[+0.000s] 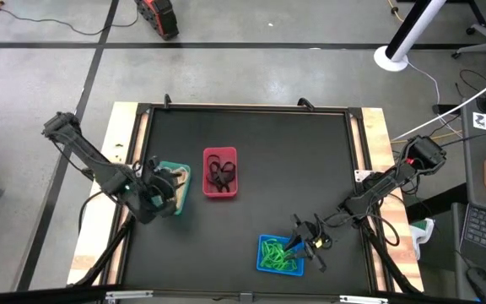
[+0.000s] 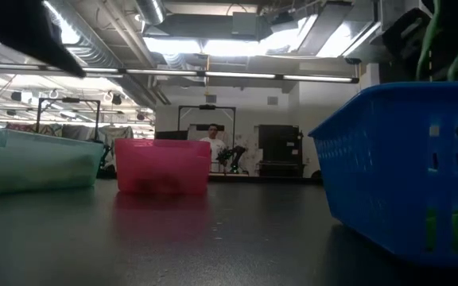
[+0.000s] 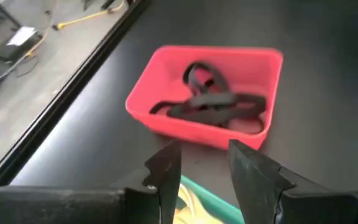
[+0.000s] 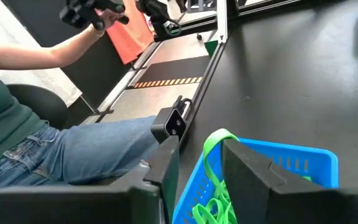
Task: Sort rubber bands into baskets
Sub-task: Put the green rubber band into the blue bin
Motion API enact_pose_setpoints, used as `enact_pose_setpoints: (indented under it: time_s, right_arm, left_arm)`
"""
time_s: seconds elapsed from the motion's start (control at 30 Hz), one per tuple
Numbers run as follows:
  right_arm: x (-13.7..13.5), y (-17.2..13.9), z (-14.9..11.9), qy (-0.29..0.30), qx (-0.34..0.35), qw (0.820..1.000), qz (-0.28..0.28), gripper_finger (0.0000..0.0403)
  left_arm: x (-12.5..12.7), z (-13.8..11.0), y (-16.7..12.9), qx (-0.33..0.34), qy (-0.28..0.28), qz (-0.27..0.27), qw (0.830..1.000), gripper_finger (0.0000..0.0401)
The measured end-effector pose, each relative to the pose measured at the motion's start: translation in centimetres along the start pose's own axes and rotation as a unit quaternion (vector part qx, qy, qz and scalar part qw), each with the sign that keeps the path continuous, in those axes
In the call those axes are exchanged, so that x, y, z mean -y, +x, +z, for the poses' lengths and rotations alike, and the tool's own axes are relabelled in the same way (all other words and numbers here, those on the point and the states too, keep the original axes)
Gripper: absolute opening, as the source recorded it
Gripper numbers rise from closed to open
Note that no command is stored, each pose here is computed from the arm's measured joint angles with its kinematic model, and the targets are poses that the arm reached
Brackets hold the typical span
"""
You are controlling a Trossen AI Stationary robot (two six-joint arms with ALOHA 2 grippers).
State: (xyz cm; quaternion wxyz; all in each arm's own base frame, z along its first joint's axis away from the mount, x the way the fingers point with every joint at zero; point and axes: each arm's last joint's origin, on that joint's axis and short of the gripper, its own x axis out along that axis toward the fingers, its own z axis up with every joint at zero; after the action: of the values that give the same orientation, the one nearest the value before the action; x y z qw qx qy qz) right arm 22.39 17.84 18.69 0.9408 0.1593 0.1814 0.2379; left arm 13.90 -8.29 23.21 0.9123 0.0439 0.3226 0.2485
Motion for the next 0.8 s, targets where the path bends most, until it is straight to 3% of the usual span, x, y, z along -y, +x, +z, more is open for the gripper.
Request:
enact_pose_setpoints:
  time_s: [0.27, 0.47, 0.73, 0.8]
  right_arm:
    - [0.4, -0.1, -0.9, -0.006, -0.048, 0.999, -0.019, 0.0122]
    - [0.7, -0.2, -1.5, 0.011, -0.08, 0.996, -0.036, 0.0122]
    - [0.8, -0.2, -1.9, 0.051, -0.103, 0.993, -0.034, 0.0122]
    - [0.7, -0.1, -1.6, 0.05, -0.112, 0.992, -0.04, 0.0122]
  left_arm:
    - [-6.0, 1.0, -3.7, 0.082, -0.094, -0.085, 0.989, 0.0129]
    - [-10.5, -0.1, -5.6, 0.139, -0.184, -0.176, 0.957, 0.0129]
    - [-11.6, -3.5, -4.4, 0.238, -0.197, -0.252, 0.917, 0.0129]
    - [-10.9, -3.7, -3.9, 0.237, -0.191, -0.244, 0.921, 0.0129]
